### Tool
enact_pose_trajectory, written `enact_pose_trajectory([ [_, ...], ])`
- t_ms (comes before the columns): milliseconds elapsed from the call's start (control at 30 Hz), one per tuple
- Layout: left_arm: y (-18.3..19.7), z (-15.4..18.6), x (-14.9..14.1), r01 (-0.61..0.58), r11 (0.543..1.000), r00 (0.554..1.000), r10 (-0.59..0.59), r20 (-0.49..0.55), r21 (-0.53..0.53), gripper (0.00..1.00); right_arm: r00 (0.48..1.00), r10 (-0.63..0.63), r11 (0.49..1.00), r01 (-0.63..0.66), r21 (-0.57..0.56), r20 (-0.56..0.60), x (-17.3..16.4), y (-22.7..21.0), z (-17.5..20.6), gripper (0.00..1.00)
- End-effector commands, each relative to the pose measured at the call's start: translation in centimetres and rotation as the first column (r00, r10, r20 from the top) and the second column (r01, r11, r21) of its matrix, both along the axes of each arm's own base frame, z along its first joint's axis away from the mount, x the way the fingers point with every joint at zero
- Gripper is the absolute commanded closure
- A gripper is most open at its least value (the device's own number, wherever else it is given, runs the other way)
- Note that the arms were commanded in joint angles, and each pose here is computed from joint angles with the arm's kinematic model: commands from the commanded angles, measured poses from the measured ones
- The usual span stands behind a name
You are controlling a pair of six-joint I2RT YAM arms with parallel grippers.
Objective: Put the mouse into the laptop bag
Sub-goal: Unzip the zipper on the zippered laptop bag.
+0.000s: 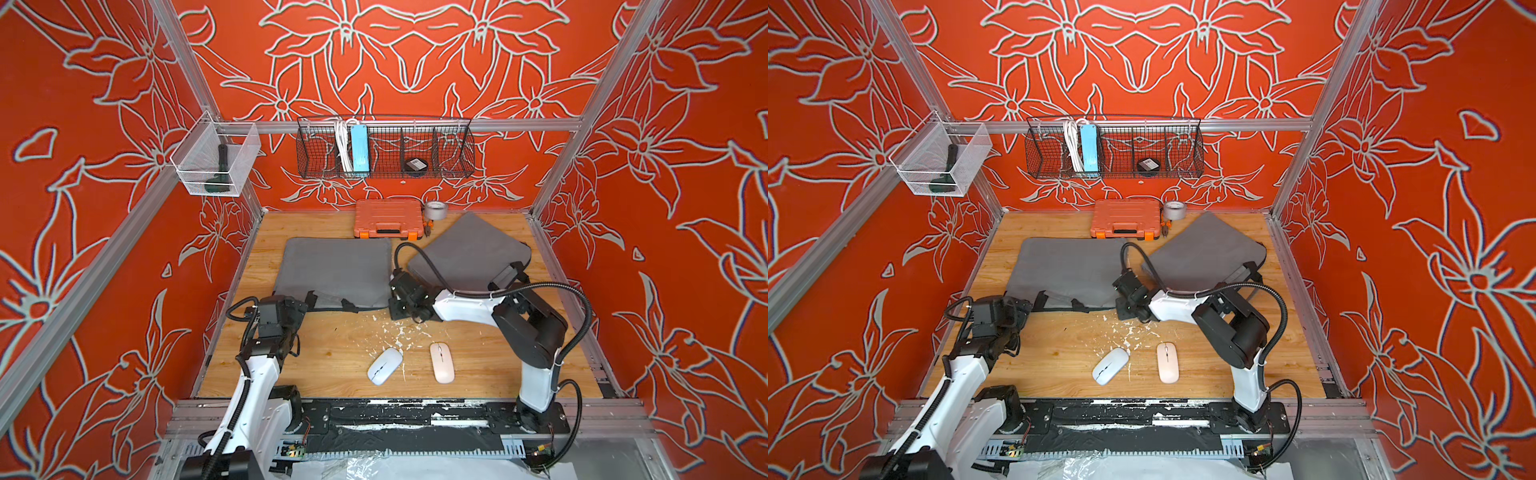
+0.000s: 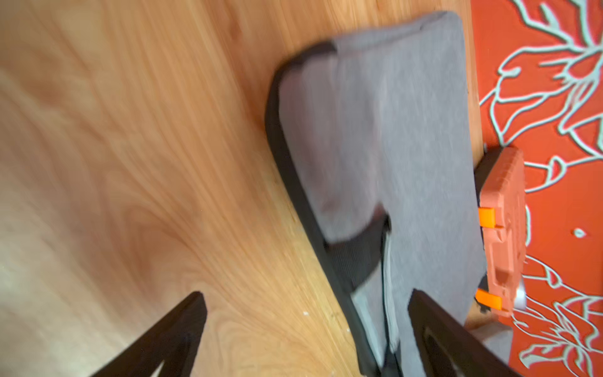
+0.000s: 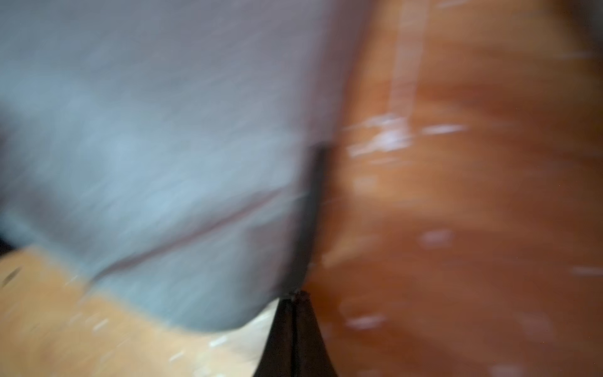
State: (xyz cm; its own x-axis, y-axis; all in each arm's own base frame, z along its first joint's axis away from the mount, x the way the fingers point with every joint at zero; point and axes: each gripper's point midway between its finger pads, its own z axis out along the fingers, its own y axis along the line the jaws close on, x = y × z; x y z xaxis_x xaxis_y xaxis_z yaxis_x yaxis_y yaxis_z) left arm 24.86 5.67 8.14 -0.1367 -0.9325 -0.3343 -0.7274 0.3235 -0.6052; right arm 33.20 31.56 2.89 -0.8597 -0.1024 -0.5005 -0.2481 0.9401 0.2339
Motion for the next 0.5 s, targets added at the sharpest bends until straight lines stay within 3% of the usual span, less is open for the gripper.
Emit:
enact_pose_trajectory([
  [0,0.8,-0.3,0.2,0.091,0.995,0.996,-0.091,-0.009,0.039,0.02,0.993,-0.121,0.989,0.121,-0.086,0.012,2.3,-3.2,1.1,1.0],
  [133,0.7,-0.8,2.1,0.205,0.978,0.978,-0.206,0.034,0.028,0.02,0.988,-0.156,0.98,0.153,-0.128,-0.018,4.9,-3.9,1.0,1.0],
  [400,-0.4,-3.3,3.8,0.3,0.953,0.953,-0.298,0.06,-0.028,0.02,0.987,-0.156,0.977,0.147,-0.153,-0.045,7.4,-3.5,0.4,1.0],
  [467,-0.8,-3.7,4.0,0.315,0.948,0.948,-0.312,0.065,-0.044,0.09,0.99,-0.126,0.985,0.116,-0.126,-0.068,7.4,-2.7,0.4,1.0],
])
